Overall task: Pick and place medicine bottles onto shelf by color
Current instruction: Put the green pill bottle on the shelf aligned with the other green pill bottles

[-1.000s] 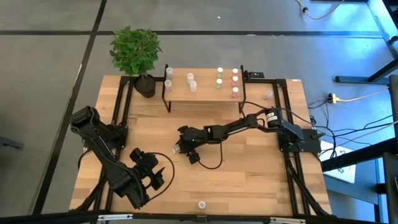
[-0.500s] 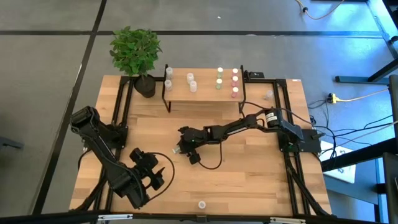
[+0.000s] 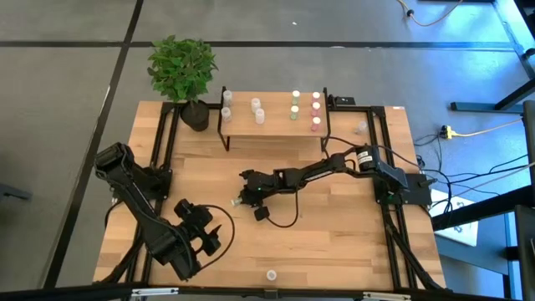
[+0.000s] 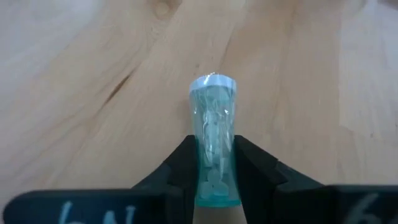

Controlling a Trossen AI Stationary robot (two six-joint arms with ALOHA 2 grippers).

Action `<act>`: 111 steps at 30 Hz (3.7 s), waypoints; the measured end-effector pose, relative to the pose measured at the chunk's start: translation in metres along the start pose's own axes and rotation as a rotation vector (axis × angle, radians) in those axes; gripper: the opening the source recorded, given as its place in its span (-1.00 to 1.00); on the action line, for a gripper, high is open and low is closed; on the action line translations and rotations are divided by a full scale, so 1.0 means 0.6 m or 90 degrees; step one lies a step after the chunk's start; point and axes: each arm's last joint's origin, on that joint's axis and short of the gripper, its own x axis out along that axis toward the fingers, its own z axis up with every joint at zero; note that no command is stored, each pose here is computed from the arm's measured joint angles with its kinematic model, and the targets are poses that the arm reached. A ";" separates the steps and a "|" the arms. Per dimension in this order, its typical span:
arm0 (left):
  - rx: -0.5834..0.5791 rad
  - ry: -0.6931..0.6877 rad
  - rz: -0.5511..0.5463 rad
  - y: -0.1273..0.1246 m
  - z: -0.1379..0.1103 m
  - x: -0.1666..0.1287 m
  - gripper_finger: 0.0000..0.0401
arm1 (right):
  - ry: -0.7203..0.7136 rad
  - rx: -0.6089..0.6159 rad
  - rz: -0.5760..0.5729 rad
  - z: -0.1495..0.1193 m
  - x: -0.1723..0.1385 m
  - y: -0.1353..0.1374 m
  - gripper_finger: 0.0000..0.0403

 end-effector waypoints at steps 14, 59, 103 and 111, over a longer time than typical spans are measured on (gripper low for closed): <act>0.006 0.007 0.001 0.000 -0.001 0.000 0.56 | -0.024 0.043 0.037 0.014 -0.004 0.018 -0.53; 0.279 -0.125 0.013 -0.021 0.053 0.039 0.54 | -0.124 -0.032 -0.024 0.167 -0.203 0.039 -0.52; 0.353 -0.141 0.022 -0.031 0.082 0.062 0.01 | -0.140 -0.054 -0.012 0.175 -0.203 0.060 -0.52; 0.363 -0.143 0.019 -0.032 0.080 0.060 -0.23 | -0.140 -0.053 -0.014 0.175 -0.203 0.060 -0.52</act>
